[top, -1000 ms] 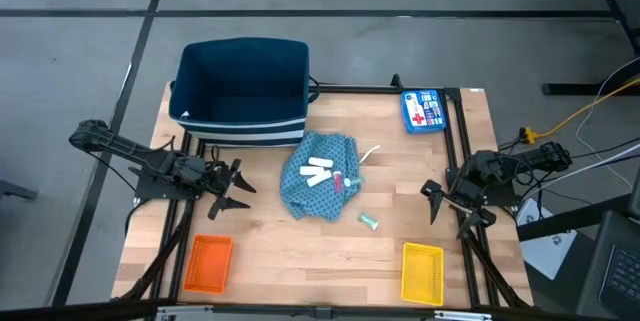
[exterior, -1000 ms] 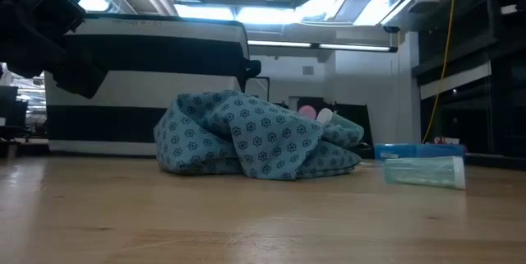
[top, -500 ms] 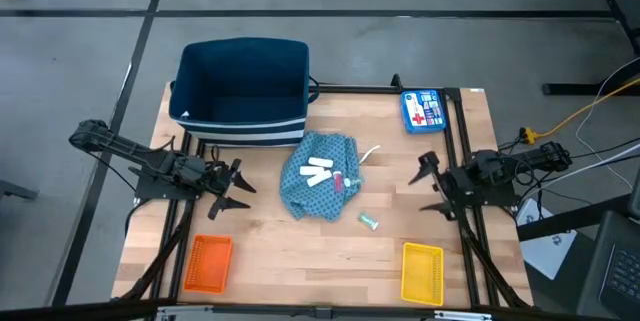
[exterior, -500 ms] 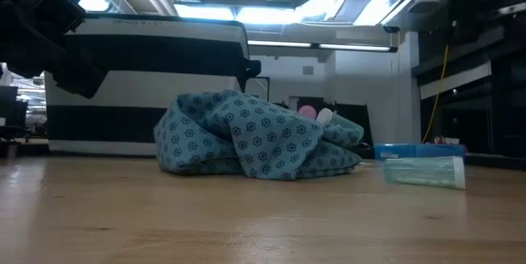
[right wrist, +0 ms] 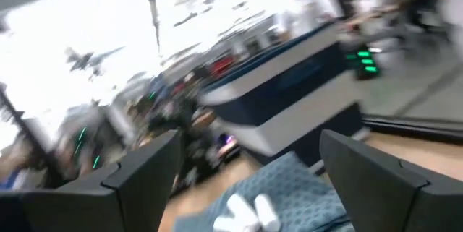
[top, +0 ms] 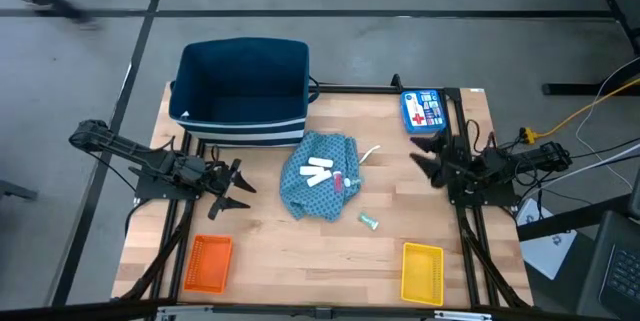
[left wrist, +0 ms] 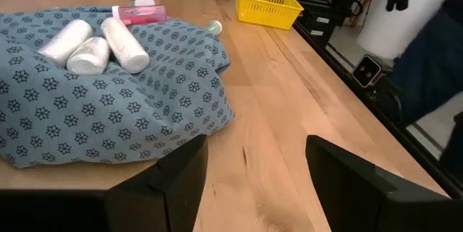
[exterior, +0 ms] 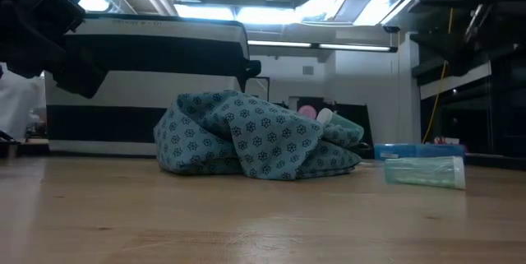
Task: Pick & Place Medicine items
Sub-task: Put the bottom white rolled gauze into the orange bin
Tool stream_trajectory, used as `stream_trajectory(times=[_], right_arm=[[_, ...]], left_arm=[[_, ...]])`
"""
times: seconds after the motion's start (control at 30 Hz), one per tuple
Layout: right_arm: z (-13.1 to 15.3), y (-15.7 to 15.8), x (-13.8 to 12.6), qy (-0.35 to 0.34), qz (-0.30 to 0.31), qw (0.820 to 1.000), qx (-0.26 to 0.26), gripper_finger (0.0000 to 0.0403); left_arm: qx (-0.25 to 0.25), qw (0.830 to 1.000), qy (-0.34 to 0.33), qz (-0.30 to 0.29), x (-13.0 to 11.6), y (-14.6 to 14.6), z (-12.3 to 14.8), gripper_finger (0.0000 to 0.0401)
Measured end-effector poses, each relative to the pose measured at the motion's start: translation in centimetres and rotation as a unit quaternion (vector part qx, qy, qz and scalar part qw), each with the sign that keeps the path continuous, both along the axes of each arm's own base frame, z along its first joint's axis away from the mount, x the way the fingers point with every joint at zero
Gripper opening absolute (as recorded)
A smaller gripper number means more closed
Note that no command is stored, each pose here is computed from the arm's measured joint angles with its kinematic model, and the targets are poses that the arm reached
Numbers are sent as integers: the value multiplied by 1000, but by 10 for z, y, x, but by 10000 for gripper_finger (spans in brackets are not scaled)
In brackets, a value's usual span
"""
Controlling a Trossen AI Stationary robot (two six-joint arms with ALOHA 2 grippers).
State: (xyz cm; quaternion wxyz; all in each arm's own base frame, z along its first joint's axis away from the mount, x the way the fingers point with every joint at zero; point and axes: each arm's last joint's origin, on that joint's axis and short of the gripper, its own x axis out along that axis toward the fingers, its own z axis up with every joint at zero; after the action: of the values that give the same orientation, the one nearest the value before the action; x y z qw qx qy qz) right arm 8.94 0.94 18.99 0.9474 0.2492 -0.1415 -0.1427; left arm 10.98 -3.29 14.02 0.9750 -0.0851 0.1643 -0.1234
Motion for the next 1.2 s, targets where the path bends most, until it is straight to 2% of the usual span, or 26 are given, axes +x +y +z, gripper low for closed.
stream_trajectory(times=[0.2, 0.4, 0.57, 0.63, 0.77, 0.93, 1.07, 1.2], right_arm=[[1, -4, -2, -55, -40, 989, 133, 334], [1, -5, -3, -75, -63, 980, 174, 334], [7, -7, -5, -140, -58, 956, 249, 334], [9, -7, -6, -153, -56, 953, 256, 334], [9, -7, -6, -157, -56, 952, 258, 334], [9, -7, -6, -157, -56, 952, 258, 334], [9, -7, -6, -153, -58, 954, 251, 334], [9, -7, -6, -150, -60, 956, 245, 334]], left_arm=[[106, 993, -26, -35, 0, 0, -1, 233], [162, 985, -41, -42, 0, 1, -1, 233], [183, 981, -55, -12, 1, 2, 2, 233], [187, 981, -57, 2, 1, 3, 3, 233], [248, 967, -61, 23, 2, 5, 3, 233], [265, 961, -60, 51, 2, 7, 3, 233], [259, 962, -62, 58, 2, 7, 4, 233], [236, 964, -91, 78, 4, 7, 11, 231]])
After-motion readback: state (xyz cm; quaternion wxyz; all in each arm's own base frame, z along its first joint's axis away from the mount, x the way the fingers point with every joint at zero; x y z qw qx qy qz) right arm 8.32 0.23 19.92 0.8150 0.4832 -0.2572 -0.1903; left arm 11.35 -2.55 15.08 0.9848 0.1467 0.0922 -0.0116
